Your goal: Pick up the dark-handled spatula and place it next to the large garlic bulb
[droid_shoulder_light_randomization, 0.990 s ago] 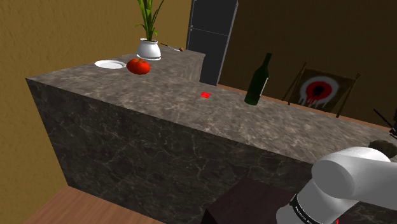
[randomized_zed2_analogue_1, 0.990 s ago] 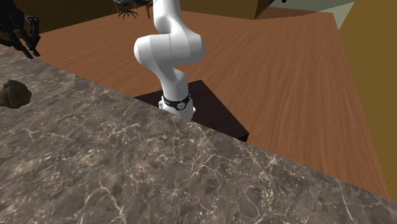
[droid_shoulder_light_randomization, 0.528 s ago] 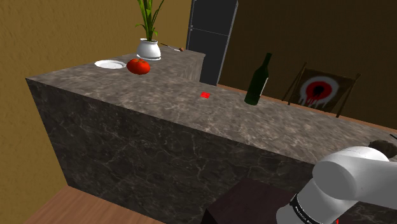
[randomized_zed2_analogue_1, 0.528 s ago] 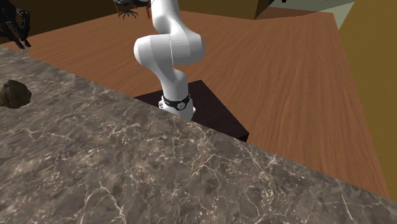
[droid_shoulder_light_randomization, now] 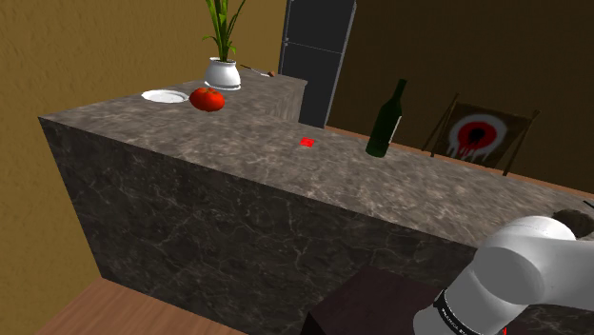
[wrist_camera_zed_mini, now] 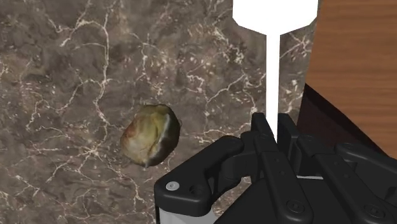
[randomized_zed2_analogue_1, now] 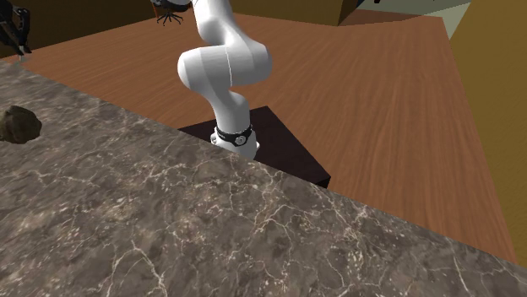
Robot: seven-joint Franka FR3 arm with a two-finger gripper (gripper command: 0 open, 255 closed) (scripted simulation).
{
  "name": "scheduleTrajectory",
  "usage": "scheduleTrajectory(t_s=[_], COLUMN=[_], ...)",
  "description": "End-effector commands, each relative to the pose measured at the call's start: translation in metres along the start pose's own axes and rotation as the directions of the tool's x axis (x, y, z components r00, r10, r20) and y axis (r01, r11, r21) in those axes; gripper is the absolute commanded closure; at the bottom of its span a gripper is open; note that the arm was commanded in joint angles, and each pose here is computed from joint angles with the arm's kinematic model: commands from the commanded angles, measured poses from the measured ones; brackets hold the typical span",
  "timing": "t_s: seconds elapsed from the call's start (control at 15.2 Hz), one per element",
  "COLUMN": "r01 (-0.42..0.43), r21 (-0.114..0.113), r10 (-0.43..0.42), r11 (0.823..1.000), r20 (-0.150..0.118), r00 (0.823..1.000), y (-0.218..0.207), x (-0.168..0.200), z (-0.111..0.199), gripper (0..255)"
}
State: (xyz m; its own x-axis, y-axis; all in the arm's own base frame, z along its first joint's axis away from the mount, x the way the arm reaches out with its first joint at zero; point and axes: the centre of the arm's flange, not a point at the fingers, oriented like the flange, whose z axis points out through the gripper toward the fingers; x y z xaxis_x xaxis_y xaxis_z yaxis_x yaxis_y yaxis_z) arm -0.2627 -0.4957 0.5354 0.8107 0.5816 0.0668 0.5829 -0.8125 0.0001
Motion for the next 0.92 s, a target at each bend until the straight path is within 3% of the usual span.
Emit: scheduleTrajectory(t_s=[0.0, 0.26, 0.86], r01=[0.001, 0.001, 0.001], r21=[0.001, 0.001, 0.001], r10=[-0.001, -0.001, -0.001], r11=[1.0, 1.0, 1.0], r20=[0.001, 0.001, 0.001], r00=[1.0, 1.0, 1.0], y=[-0.006, -0.017, -0.018], x=[-0.027, -0.078, -0.086], z=[-0.001, -0.005, 0.037], gripper=[255, 255, 255])
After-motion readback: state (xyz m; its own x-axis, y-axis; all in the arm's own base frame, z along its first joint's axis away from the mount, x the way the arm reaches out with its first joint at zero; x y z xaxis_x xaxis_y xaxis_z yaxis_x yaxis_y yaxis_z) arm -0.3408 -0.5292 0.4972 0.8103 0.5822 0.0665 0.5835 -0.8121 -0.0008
